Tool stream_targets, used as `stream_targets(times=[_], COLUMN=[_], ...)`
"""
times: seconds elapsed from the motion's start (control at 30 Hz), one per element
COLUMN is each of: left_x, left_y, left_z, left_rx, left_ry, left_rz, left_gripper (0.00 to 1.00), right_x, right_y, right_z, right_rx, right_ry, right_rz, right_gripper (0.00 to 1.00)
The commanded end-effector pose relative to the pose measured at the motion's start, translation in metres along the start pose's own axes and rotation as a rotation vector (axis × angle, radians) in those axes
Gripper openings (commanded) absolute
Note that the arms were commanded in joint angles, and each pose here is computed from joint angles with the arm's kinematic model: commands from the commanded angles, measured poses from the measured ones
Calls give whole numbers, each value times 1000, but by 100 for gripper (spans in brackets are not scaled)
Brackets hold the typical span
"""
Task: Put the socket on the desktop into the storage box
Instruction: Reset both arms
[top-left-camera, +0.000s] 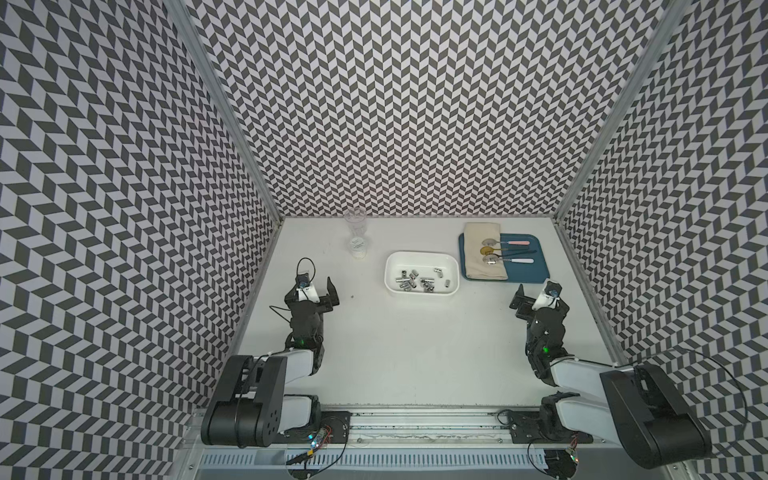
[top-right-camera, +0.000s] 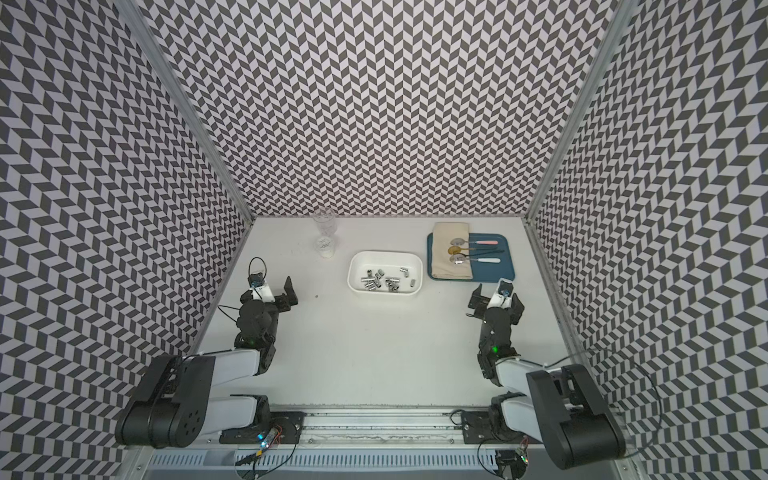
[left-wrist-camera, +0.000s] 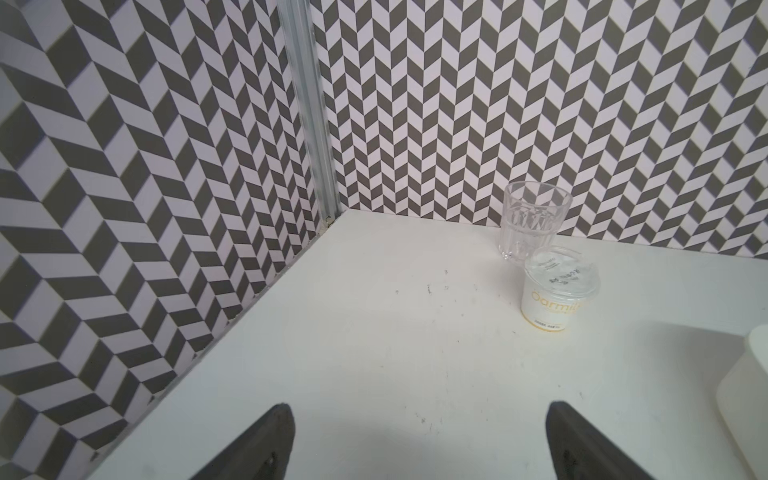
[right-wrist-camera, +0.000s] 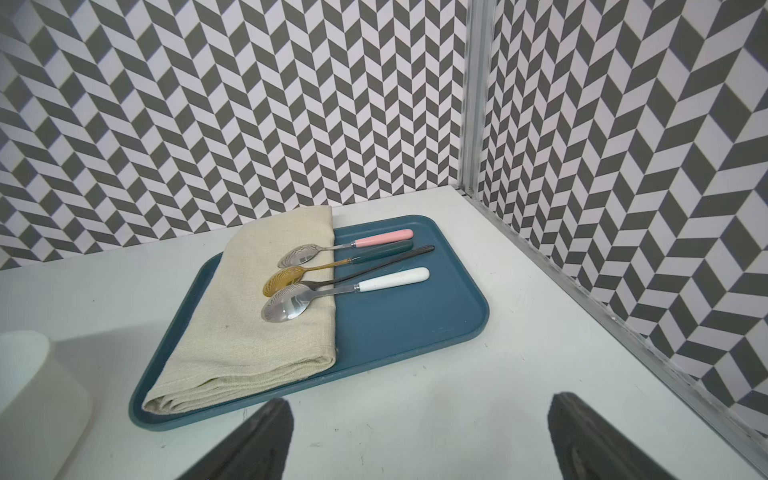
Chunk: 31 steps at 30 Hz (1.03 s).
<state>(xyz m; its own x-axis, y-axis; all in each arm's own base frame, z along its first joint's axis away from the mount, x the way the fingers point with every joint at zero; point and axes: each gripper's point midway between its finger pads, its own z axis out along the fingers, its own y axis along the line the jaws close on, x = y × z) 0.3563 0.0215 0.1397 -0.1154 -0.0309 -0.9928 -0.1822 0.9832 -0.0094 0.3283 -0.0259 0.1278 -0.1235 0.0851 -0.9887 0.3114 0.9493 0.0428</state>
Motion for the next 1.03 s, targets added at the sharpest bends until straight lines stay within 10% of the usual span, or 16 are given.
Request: stream_targets(times=[0.0,1.0], left_x=[-27,-7], left_y=[-13,-21], left_z=[-4,25], left_rx=[77,115], left_ry=[-159,-55], left_rz=[-1,19], left_gripper=[99,99], right_x=[-52,-31], right_y=[19,25], right_z=[-4,31], right_rx=[-114,-123], right_ry=[-223,-159], right_rz=[20,6], right_gripper=[99,100])
